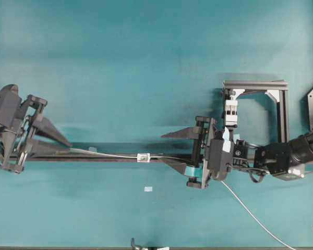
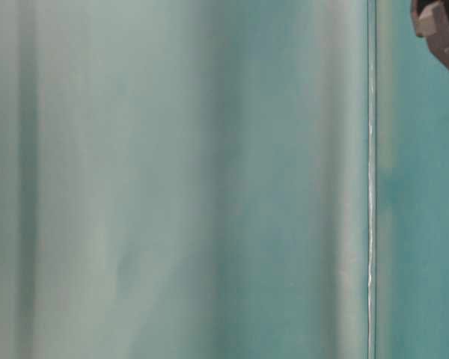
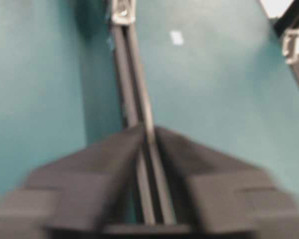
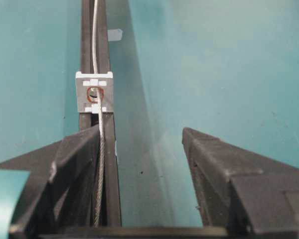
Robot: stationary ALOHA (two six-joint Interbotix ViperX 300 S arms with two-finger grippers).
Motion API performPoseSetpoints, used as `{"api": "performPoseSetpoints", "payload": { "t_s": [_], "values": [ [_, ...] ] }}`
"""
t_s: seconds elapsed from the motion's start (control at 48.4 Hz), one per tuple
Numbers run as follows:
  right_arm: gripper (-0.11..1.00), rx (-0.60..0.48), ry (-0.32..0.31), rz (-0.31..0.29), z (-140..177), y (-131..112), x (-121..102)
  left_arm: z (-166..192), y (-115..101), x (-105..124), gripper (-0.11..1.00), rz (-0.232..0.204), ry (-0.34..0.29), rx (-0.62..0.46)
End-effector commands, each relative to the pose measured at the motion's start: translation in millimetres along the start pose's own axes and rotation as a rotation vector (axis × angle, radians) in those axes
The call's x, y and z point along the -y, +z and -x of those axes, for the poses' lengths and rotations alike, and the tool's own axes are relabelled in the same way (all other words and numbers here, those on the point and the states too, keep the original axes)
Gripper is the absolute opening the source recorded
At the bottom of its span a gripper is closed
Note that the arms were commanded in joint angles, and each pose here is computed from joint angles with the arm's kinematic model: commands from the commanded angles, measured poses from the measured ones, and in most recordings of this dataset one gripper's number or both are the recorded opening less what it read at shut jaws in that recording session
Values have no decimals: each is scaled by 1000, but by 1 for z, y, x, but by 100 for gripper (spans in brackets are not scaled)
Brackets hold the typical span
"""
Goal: Insert the wire through the hole in the metal fitting marked with a red label. (retake)
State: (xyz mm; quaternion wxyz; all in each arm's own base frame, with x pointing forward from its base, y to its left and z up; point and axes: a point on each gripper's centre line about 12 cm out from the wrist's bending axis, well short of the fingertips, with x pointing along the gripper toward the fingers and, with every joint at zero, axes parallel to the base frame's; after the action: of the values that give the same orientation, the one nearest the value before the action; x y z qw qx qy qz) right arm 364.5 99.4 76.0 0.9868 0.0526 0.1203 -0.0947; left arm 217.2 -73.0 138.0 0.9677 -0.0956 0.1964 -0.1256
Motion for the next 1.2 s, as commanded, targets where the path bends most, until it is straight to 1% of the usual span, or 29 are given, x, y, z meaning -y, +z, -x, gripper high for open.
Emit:
{"api": "performPoseSetpoints", "payload": {
  "t_s": [0.0, 0.062, 0.103, 0.248, 0.268, 0.392, 0.537, 0.97, 1.177],
  "values": [
    [69, 37, 5, -21, 1, 14, -2, -2, 6, 1, 2, 2, -2, 20],
    [69, 37, 5, -21, 1, 14, -2, -3, 5, 1, 12, 1, -2, 17],
    [69, 37, 5, -21, 1, 14, -2, -3, 5, 1, 21, 1, -2, 17],
    [69, 35, 5, -21, 1, 13, -2, -2, 3, 0, 65, -1, 0, 10],
    [69, 37, 6, -21, 2, 14, -3, -2, 3, 0, 68, -1, 0, 11],
    [69, 38, 8, -26, 3, 17, -2, -2, 4, -1, 69, 1, 5, 14],
    [69, 53, 11, -33, 10, 26, 1, -2, 9, -6, 69, 8, 25, 33],
    [69, 88, 18, -55, 31, 45, 11, -2, 16, -19, 69, 21, 79, 58],
    [69, 94, 17, -45, 38, 49, 15, -1, 18, -22, 68, 23, 91, 69]
  ]
}}
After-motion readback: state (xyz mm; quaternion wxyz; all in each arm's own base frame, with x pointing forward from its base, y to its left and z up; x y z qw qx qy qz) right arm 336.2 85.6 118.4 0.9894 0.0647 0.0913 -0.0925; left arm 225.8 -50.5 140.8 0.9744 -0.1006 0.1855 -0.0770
